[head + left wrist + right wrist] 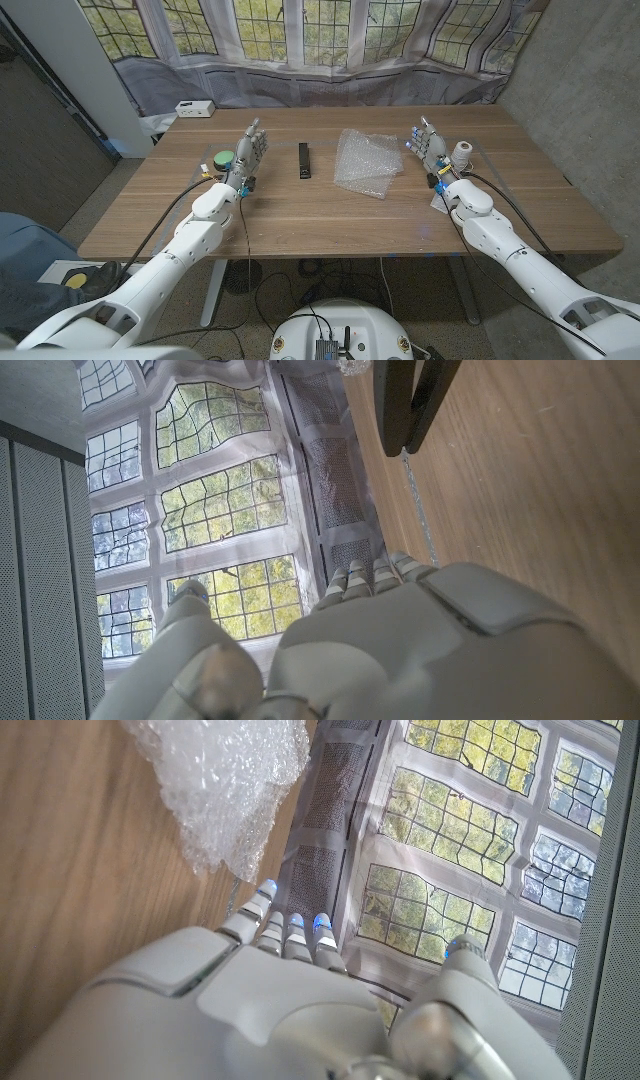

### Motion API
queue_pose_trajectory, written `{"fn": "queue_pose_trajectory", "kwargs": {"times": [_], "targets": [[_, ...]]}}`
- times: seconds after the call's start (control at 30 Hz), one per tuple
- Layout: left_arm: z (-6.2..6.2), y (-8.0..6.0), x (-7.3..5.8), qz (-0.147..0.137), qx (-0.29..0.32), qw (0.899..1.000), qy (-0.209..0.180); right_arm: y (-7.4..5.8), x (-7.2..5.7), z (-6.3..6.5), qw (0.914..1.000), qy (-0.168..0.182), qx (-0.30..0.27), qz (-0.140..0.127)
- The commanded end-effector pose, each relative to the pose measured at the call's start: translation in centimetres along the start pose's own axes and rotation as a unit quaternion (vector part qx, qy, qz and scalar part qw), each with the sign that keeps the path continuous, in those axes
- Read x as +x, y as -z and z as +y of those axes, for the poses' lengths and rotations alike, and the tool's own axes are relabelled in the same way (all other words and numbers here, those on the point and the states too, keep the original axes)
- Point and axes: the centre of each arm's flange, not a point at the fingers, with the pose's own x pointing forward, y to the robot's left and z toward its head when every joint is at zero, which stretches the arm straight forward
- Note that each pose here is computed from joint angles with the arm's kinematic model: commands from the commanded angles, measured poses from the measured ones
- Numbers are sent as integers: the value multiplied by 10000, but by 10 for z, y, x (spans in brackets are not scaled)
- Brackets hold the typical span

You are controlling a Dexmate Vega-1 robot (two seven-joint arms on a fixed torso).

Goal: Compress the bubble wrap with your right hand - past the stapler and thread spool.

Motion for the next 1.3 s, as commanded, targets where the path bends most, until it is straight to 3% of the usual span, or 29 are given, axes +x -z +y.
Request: {"fn": "queue_pose_trajectory", "kwargs": {"times": [0.03,0.5,0.87,1.0,1.3], "targets": [[2,-4,-11,-68,6,10000,-36,-1,0,5,9999,1,92,-133],[2,-19,-18,-220,106,9997,-66,-15,-5,6,9990,-78,-105,-424],[3,-25,-12,-323,103,9994,-42,-25,-3,7,9980,-255,-277,-515],[-2,-30,-15,-434,86,9990,-43,-26,0,2,9964,-479,-566,-409],[2,-27,-16,-395,431,9983,-37,-20,8,0,9966,-646,-157,-485]]}}
